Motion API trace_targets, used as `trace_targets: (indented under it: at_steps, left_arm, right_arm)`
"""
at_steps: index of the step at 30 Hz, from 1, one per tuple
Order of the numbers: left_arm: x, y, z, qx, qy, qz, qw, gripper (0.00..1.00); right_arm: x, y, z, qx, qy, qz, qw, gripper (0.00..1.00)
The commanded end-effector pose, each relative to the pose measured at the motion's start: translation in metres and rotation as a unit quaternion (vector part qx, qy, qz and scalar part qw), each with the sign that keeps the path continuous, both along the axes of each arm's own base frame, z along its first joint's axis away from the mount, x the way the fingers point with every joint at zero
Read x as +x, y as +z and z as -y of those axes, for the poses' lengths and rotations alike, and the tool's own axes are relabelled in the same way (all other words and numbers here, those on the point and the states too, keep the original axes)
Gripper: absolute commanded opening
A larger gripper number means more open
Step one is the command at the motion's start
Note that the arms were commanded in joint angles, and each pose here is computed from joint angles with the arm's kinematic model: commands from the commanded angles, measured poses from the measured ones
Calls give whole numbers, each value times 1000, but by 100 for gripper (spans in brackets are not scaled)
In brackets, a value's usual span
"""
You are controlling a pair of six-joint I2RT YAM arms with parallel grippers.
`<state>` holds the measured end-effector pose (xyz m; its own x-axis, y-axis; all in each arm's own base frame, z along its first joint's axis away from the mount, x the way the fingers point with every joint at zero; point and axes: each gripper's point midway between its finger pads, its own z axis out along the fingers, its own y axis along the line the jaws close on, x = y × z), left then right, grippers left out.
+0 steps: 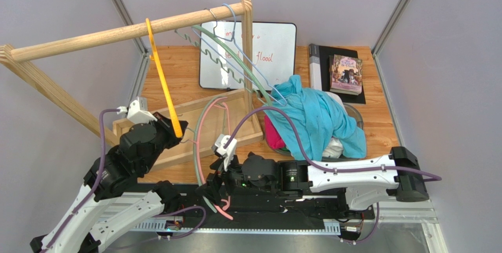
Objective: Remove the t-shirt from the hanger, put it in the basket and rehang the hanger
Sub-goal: Pass the hanger from the left arm to the right
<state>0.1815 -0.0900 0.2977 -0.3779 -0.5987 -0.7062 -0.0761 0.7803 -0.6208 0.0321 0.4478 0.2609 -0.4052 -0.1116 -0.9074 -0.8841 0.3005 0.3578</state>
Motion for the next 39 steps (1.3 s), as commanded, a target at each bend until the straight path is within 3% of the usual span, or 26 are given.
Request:
trace_targets:
  at_steps: [1,8,9,10,12,13,15,16,18,19,20,21,22,25,38,39]
  left_arm:
    - [10,13,3,-59,33,18,998,0]
    - [12,16,8,-77,35,12,996,0]
    - [12,16,8,-76,33,12,997,0]
    - [13,15,10,-76,32,8,997,0]
    - [13,15,12,-74,28,7,997,0]
    - [13,13,12,-70,26,7,997,0]
    - [15,13,14,-64,19,13,998,0]
    - [15,9,15,-55,16,11,998,1]
    - [12,4,17,-53,6,5,999,16]
    - [8,3,19,-54,-7,5,998,40]
    - [6,2,19,-55,-13,5,998,56]
    - [2,2,18,-57,-18,8,998,86]
    - [-1,1,19,-60,-28,8,998,98]
    - [-10,-2,17,-62,-43,14,997,100]
    - [-51,-14,-35,-98,13,-12,995,99]
    - [-56,-15,-40,-107,19,-11,994,92]
  right_arm:
    - [0,2,-19,8,2,2,1000,86]
    - [8,-38,-25,-35,-17,14,999,83]
    - [9,-39,-26,-39,-14,21,999,77]
    - [10,-40,-25,-41,-17,22,999,58]
    - [11,-39,-23,-37,-21,22,999,38]
    - [14,-44,-19,-39,-34,17,999,21]
    - [13,-36,-16,-16,-37,6,999,4]
    - [12,-43,-11,-16,-40,-6,999,0]
    - [10,-30,-6,18,-38,-22,999,0]
    - [8,-37,-1,21,-39,-41,998,0]
    - [8,-30,-1,40,-37,-50,997,0]
    - [6,-25,2,53,-24,-62,996,0]
    - [6,-29,5,55,-23,-75,995,0]
    - [6,-24,7,67,-12,-91,993,0]
    - [38,-50,33,70,-71,-151,983,0]
    - [42,-51,34,70,-82,-154,982,0]
